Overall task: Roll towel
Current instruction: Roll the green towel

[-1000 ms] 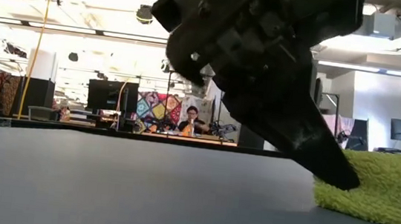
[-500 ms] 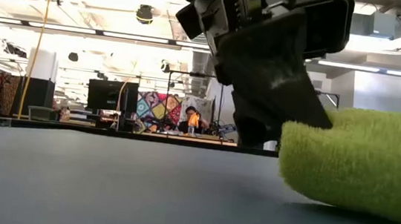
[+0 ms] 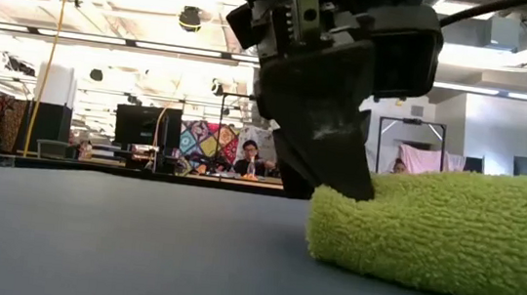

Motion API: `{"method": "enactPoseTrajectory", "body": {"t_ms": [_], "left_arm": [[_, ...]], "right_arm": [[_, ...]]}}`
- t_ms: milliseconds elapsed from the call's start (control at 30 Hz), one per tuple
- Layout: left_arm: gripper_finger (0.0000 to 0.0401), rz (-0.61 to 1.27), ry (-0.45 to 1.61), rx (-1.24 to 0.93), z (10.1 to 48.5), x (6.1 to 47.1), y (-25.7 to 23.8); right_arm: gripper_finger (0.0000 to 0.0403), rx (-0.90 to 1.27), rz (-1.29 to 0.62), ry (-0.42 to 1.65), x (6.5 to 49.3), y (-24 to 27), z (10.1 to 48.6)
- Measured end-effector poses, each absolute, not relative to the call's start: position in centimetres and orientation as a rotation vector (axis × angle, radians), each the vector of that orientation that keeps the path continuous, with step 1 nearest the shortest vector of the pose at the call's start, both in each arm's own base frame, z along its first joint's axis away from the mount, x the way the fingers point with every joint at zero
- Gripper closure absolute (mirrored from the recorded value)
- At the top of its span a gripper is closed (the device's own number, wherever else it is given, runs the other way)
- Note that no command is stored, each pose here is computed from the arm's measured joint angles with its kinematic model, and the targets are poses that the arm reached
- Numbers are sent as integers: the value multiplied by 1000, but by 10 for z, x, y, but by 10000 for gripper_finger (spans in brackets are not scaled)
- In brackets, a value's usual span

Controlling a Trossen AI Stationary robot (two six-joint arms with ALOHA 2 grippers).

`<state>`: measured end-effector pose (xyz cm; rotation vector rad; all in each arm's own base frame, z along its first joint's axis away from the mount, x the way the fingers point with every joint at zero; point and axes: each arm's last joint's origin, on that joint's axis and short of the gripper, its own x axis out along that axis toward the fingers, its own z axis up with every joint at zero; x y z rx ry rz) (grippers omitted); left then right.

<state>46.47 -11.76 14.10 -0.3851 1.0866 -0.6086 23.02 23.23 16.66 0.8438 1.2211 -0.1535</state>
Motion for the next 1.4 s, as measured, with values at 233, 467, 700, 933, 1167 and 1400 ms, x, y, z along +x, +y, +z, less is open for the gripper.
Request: {"method": "enactPoseTrajectory", "body": {"t_ms": [233, 467, 700, 933, 1167, 1400], "left_arm": [[401, -555, 1103, -426, 141, 465, -117], [401, -534, 1121, -480, 141, 465, -116], [401, -528, 1128, -497, 141, 465, -116], [379, -527, 1131, -508, 141, 465, -115], [360, -509, 1135, -525, 141, 466, -113], [358, -578, 1124, -532, 142, 467, -104]], "right_arm": [[244, 809, -156, 1178, 225, 235, 169], [221, 786, -152, 898, 213, 256, 178], [278, 769, -92, 818, 220, 261, 180], [389, 729, -113, 855, 231, 256, 166], [389, 693, -174, 891, 234, 247, 159], [392, 654, -226, 922, 234, 239, 154]]}}
